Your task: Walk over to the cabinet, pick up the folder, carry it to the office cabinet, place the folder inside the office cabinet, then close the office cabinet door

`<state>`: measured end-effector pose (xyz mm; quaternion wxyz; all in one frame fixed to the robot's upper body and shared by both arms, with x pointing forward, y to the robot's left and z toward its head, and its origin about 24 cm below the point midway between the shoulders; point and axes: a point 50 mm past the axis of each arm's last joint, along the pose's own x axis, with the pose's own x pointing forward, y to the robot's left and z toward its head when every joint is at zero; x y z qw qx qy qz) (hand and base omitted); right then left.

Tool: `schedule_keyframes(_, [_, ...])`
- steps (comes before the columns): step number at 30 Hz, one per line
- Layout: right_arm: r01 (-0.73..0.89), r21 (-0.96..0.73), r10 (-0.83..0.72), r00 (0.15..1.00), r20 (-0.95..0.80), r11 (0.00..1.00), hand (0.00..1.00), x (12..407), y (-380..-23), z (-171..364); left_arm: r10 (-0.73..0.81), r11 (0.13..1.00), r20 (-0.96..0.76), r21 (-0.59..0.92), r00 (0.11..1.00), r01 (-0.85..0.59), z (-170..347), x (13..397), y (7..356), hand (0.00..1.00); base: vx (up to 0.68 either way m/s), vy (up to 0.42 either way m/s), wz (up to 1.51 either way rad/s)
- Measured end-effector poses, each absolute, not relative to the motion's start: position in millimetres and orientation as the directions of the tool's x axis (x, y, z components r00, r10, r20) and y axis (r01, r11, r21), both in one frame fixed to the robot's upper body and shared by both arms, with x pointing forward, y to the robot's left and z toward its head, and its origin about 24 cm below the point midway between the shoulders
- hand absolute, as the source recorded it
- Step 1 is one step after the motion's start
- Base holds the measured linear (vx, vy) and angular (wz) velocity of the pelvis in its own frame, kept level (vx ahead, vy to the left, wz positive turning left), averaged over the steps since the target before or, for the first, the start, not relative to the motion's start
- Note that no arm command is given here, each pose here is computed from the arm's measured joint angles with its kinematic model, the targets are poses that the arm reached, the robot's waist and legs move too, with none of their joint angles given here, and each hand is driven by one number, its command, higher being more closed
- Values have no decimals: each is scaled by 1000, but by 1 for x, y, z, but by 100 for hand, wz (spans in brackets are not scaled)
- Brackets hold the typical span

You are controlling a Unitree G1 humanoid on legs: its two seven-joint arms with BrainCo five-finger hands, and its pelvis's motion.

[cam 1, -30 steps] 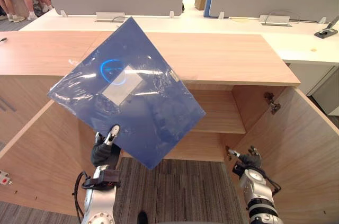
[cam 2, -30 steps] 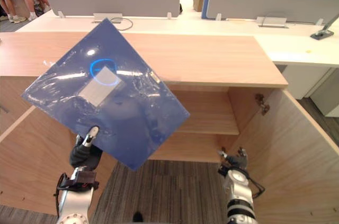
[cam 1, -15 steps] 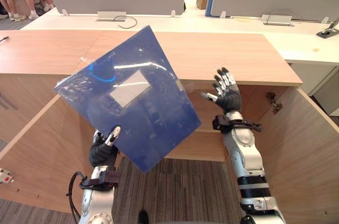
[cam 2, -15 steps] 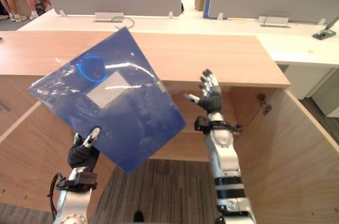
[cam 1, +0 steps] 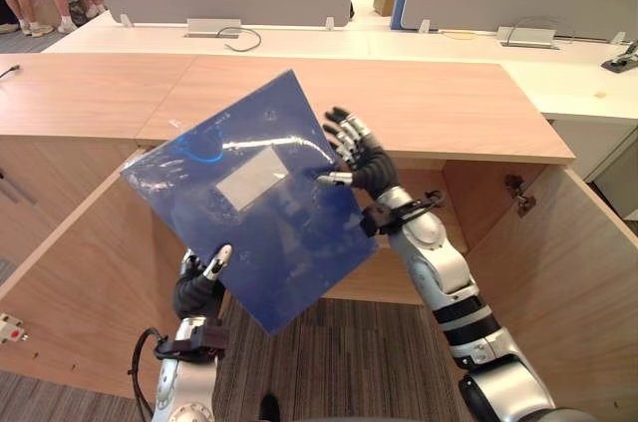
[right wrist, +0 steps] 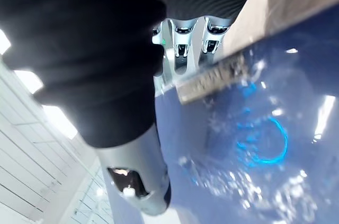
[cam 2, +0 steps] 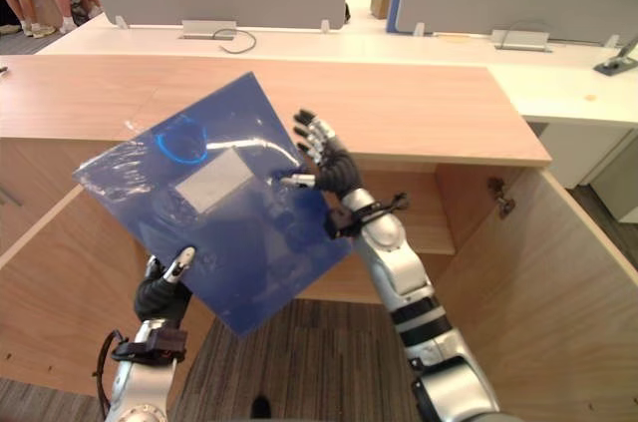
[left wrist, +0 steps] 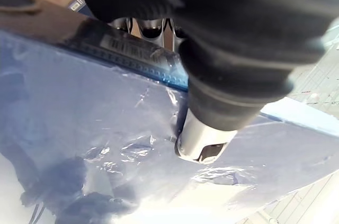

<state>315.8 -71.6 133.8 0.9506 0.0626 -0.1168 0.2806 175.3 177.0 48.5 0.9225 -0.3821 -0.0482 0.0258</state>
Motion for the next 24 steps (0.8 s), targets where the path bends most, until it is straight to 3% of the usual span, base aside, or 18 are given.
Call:
schedule_keyframes(9, [-603,11,599,794,100,797,0,328,-68,111,80,723,43,-690,996,-28,43,173,179,100,-1,0,5])
schedule_keyframes(20, [-564,26,564,826,17,825,0,340,-68,91,59,712,42,-702,997,-13,43,173,176,100,0,0,0])
schedule_keyframes(21, [-566,28,566,824,22,824,100,340,-67,91,56,708,40,-706,998,-11,43,173,176,100,0,0,0])
schedule_keyframes(24, [-599,2,599,800,-13,800,100,340,-64,85,47,719,49,-695,998,0,44,173,180,100,-21,4,1])
